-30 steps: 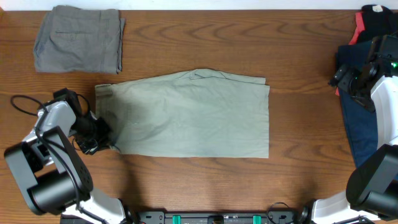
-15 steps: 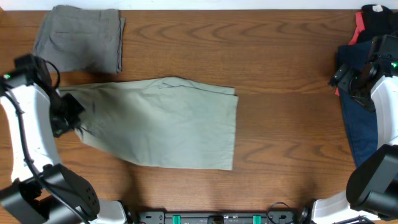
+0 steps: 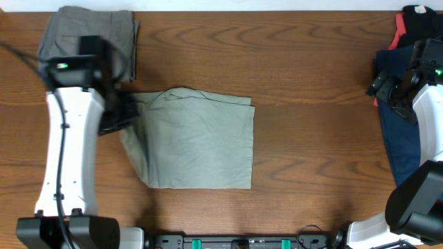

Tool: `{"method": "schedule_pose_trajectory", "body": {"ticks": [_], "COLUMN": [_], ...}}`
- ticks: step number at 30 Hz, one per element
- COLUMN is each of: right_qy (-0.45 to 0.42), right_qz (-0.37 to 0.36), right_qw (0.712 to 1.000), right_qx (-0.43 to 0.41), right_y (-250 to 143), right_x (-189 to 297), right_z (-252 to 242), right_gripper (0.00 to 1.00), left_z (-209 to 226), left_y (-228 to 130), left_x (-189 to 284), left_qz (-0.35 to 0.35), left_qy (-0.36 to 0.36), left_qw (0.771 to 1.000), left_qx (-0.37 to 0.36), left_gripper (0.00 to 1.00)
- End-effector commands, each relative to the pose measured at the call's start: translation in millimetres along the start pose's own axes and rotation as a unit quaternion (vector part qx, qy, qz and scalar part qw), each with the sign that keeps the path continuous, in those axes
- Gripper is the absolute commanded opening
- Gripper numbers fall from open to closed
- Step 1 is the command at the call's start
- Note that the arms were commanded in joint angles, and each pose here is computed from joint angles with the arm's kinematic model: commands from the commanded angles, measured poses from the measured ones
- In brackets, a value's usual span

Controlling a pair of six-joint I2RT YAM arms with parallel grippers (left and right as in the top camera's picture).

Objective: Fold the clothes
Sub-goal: 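Fold the shorts' left half rightward over the right half with the left gripper, then lift the folded edge and reposition it with the left gripper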

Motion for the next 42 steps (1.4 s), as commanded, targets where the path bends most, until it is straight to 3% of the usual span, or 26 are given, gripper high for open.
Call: {"method": "schedule_pose_trajectory", "body": {"ticks": [1,13,26,33,42], "right_qy": [-0.003,-0.003,-0.002,-0.003,-0.002], "right_qz": [-0.007,-0.007,-0.007,-0.007,-0.007], "right_qw": [1.000,1.000,1.000,1.000,1.000], "right_qx": [0.005,0.005,0.005,0.005,0.005], "right_y": [1.2,1.2,1.2,1.2,1.1], "right_x": [3.5,3.5,3.6,3.5,3.6], "right_z": [-1.3,-1.3,-1.3,-1.3,-1.2], "right_gripper": [0.99,0.99,0.99,0.99,0.99], "left_z": [-27.4,-108.0,-147.7,-120.3,-55.2], "left_y": [-10.5,-50.8,-79.0,-71.9,-59.8], "left_x": [13.0,17.7,21.2,32.9,75.7], "left_qz": [-0.019,-0.006,-0.015,-0.060,-0.094], "left_qy": [-0.017,-0.062,-0.082,-0.002,0.061], "left_qw": [0.999,0.982,0.965,0.979,0.989], "left_qx": [-0.037,-0.178,-0.249,-0.194,-0.096], "left_gripper": [0.06,0.06,0.06,0.06,0.06]}}
Point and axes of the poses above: each gripper's point midway between its finger pads, its own x axis back along the fingers, its own z axis along the line the jaws close on, y = z × x, the point moved 9 cm from there along x, back along the fingers, and after that the axes turned 9 degrees about -x, right-handed, at the moved point
